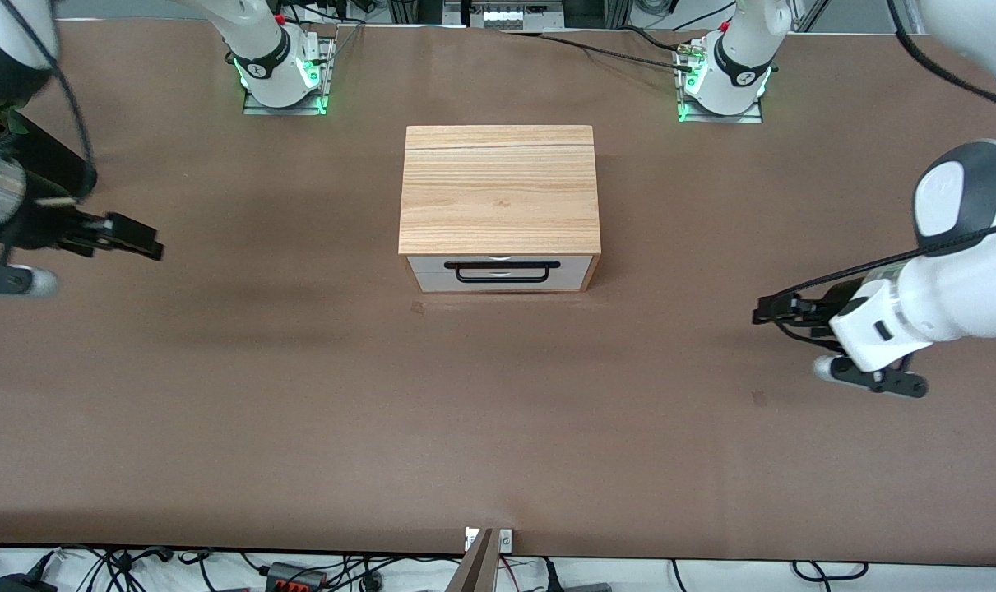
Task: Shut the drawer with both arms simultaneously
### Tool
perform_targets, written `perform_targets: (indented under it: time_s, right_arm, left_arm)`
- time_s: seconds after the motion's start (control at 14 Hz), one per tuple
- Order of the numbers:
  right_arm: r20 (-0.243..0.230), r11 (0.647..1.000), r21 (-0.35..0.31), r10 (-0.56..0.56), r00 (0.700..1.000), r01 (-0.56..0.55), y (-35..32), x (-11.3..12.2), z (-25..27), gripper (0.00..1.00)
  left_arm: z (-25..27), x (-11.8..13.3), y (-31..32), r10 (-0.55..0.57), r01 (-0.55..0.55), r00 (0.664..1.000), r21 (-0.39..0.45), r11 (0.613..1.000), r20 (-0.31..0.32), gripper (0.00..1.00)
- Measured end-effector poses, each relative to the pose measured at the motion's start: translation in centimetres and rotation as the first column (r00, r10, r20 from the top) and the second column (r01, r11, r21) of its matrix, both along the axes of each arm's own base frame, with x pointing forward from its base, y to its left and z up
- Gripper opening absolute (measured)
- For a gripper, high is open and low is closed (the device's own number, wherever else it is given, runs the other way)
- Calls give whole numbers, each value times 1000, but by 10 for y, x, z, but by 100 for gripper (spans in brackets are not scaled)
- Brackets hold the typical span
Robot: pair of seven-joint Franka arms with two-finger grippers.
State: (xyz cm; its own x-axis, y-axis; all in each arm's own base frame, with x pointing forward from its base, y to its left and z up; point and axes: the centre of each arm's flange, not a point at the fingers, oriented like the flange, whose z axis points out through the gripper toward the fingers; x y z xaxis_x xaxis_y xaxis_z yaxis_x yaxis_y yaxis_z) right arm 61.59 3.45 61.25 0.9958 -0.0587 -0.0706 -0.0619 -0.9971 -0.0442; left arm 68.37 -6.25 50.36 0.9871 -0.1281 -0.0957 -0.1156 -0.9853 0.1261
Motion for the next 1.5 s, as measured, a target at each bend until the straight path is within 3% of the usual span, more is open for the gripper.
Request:
perform_targets:
  time_s: [0.21, 0.36, 0.5, 0.71, 1.07, 1.5]
  right_arm:
    - [-15, 998, -61, 8, 1000, -9, -21, -23, 1, 100]
    - [33, 998, -67, 8, 999, -5, -28, -34, -14, 100]
    - [50, 998, -67, -1, 999, 4, -34, -50, -27, 100]
    - [60, 998, -68, -8, 998, 12, -38, -60, -27, 100]
    - [66, 998, -68, -6, 998, 10, -37, -60, -26, 100]
    - [66, 998, -68, -3, 998, 7, -35, -60, -27, 100]
  left_arm:
    - [56, -18, 25, 44, -48, 997, 59, 997, 63, 100]
    - [90, -38, 40, 64, -69, 996, 75, 995, 67, 100]
    - [104, -48, 40, 67, -73, 995, 81, 994, 74, 100]
    - [91, -57, 32, 57, -61, 997, 91, 994, 47, 100]
    - [87, -119, 19, 58, -69, 995, 134, 989, 86, 100]
    - [80, -125, 20, 69, -78, 994, 114, 990, 82, 100]
